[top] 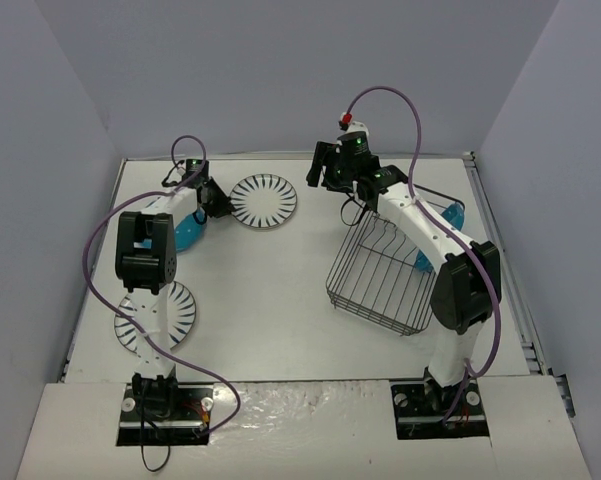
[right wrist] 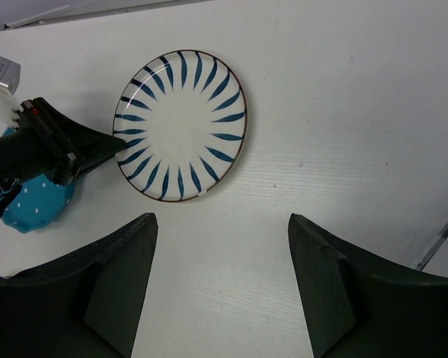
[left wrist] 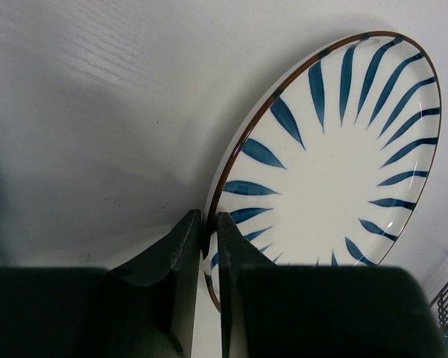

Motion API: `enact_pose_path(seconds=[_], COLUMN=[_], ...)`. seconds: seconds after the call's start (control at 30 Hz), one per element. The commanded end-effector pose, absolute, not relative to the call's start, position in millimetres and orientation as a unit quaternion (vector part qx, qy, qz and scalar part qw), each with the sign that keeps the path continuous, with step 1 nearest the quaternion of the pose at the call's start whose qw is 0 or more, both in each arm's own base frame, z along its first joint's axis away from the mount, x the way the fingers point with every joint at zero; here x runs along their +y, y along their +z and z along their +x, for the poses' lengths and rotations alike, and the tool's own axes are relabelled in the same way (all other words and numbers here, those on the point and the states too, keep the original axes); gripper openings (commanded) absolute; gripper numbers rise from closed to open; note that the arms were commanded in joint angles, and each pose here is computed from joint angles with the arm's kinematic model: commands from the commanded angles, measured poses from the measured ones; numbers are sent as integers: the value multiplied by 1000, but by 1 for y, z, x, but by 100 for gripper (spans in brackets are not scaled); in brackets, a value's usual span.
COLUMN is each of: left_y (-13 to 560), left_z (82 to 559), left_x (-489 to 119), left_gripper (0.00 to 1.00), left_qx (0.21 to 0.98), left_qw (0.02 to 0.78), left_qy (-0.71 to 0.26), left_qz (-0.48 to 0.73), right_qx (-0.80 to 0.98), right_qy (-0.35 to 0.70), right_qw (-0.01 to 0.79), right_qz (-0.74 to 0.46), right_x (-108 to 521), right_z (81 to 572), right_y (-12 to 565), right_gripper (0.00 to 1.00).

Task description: Load the plates into the dish rack

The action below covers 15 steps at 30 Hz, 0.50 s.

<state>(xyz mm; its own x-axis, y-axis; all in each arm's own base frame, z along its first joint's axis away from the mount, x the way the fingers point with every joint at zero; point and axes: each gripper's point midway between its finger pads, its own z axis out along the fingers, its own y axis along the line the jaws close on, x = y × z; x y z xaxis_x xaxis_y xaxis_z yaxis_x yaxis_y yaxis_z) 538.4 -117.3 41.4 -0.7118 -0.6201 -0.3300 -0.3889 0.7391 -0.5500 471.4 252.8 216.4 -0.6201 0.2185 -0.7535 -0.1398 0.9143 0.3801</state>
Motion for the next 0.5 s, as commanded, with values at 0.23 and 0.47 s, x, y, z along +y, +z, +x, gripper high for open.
enact_pose_path(seconds=[0.23, 0.47], left_y=[94, 117], left_z=[556, 556], left_x=[-131, -138], left_gripper=[0, 0], left_qx=[862, 833], left_qw=[302, 306], left_qy=[-295, -356], left_qz=[-280, -293], right_qx=[845, 847], right_qy=[232, 245], right_qw=[481, 471], right_qz=[22, 21], right_x=[253, 258], right_z=[475, 476], right_y=[262, 258], right_gripper=[67, 68])
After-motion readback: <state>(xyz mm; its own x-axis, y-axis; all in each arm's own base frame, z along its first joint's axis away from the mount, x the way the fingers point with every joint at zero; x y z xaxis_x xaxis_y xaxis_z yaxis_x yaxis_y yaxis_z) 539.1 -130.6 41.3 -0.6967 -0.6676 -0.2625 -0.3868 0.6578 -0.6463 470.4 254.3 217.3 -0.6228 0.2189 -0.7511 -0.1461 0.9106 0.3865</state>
